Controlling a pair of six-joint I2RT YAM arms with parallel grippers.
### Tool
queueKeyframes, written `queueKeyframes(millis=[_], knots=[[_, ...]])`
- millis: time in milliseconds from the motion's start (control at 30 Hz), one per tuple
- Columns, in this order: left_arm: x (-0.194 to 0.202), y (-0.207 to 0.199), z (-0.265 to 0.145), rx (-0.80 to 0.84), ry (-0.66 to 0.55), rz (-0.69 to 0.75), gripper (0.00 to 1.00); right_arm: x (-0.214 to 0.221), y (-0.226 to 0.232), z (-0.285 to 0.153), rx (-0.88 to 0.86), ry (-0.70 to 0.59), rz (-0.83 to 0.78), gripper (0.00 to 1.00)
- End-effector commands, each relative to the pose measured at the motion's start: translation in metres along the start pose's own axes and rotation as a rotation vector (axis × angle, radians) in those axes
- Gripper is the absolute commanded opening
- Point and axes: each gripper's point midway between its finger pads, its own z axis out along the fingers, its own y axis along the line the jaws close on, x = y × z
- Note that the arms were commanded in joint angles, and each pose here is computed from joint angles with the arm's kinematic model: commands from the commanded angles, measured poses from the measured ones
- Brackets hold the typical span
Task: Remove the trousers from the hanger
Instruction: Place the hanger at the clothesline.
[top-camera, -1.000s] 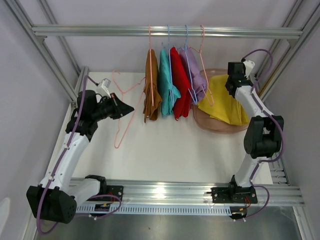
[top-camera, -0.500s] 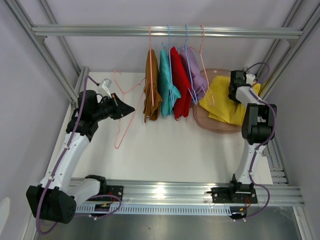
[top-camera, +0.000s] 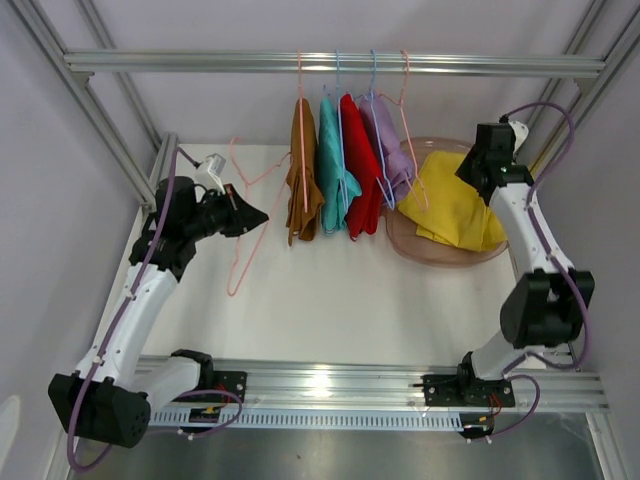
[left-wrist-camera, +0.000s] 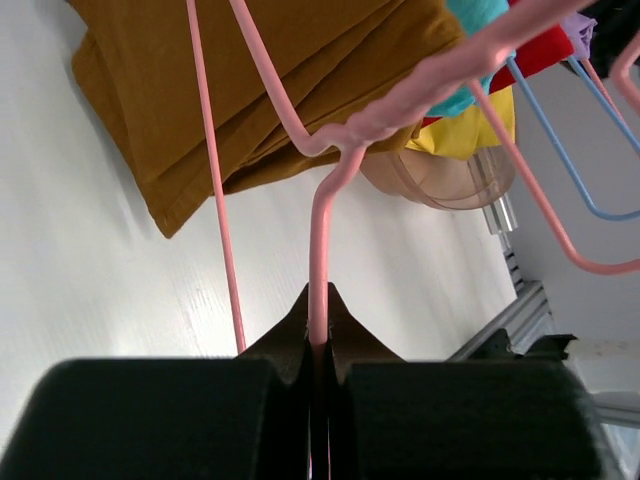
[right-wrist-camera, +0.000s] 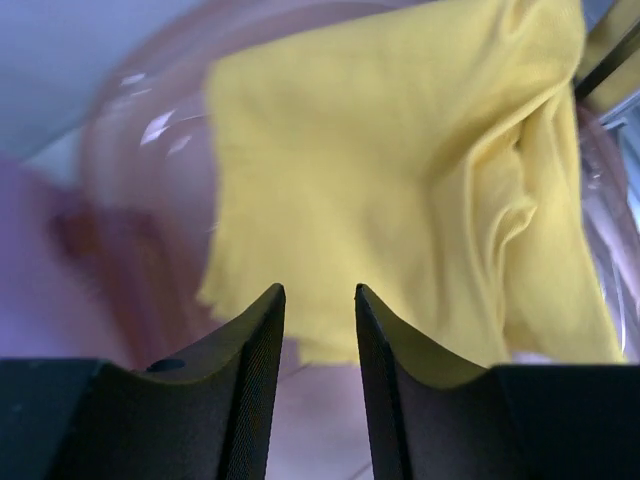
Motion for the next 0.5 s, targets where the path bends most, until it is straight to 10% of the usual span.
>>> queueKeyframes(millis=[0,467], knots=[[-0.027,-0.019,-0.016,-0.031,-0.080,0.164,0.01,0.008,0.023,-0.050,-0.115,-0.010,-0.009,0.39],[-0.083,-0.024,-0.042,-0.241,-0.217,0.242,0.00,0.109,0.059,-0.154,-0.412,-0.091,-0.025,0.43]])
